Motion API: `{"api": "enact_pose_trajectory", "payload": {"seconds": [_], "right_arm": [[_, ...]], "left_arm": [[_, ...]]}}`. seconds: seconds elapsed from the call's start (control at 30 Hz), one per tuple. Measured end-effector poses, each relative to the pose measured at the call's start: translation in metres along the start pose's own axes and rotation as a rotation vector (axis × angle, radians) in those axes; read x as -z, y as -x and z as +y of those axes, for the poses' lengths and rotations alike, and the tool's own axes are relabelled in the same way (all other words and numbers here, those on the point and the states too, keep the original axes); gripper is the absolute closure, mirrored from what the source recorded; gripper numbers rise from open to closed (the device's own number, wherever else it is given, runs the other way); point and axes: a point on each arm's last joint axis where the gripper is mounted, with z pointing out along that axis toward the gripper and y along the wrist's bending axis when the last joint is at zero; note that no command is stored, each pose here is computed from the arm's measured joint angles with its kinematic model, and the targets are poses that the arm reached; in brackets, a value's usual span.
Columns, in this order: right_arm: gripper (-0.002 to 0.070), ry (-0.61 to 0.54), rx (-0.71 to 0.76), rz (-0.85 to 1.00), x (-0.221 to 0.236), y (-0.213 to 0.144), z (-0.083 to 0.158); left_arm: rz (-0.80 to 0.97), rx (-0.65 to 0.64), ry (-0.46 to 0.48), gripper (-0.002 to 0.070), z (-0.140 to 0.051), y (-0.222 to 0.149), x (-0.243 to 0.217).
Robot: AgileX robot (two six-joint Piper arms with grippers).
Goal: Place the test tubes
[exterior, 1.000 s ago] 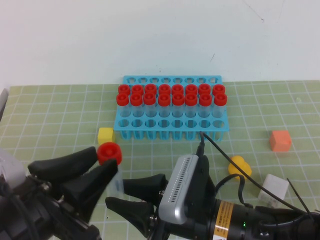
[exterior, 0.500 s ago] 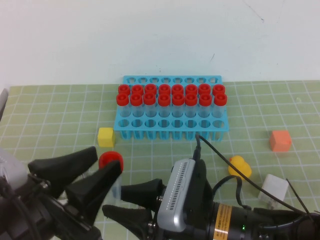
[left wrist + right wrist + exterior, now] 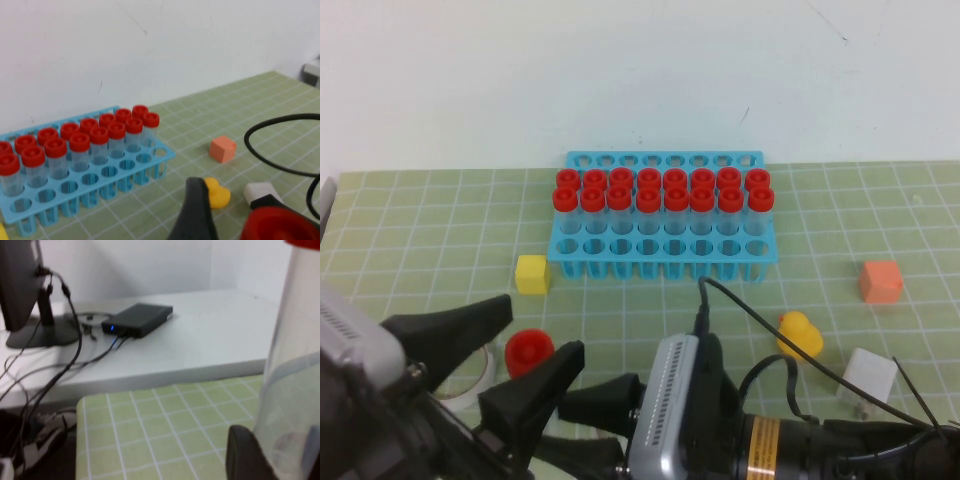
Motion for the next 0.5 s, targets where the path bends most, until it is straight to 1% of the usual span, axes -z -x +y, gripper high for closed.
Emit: {"api": "enact_pose_trajectory", "payload": {"seconds": [0.2, 0.27, 0.37, 0.4, 0.5], "right_arm": [[0.0441, 0.014, 0.015, 0.023, 0.0000, -0.0021, 0.0013], [0.0446, 0.014, 0.015, 0.023, 0.0000, -0.0021, 0.0013], [0.0446, 0.014, 0.015, 0.022, -0.0001, -0.0019, 0.0012], [0.0446, 0.014, 0.013, 0.022, -0.0001, -0.0019, 0.0012], [0.0446, 0.014, 0.006, 0.022, -0.0001, -0.0019, 0.0012]], "left_arm": [[0.041, -0.002, 0.001, 0.0233, -0.0001, -0.0054, -0.0060], [0.046, -0.002, -0.002, 0.0281, -0.0003, -0.0058, -0.0060], [0.046, -0.004, -0.002, 0.0408, -0.0003, -0.0058, -0.0060], [0.046, -0.008, -0.002, 0.0419, -0.0003, -0.0058, -0.0060], [0.046, -0.010, -0.002, 0.0417, -0.0003, -0.0058, -0.0060]]}}
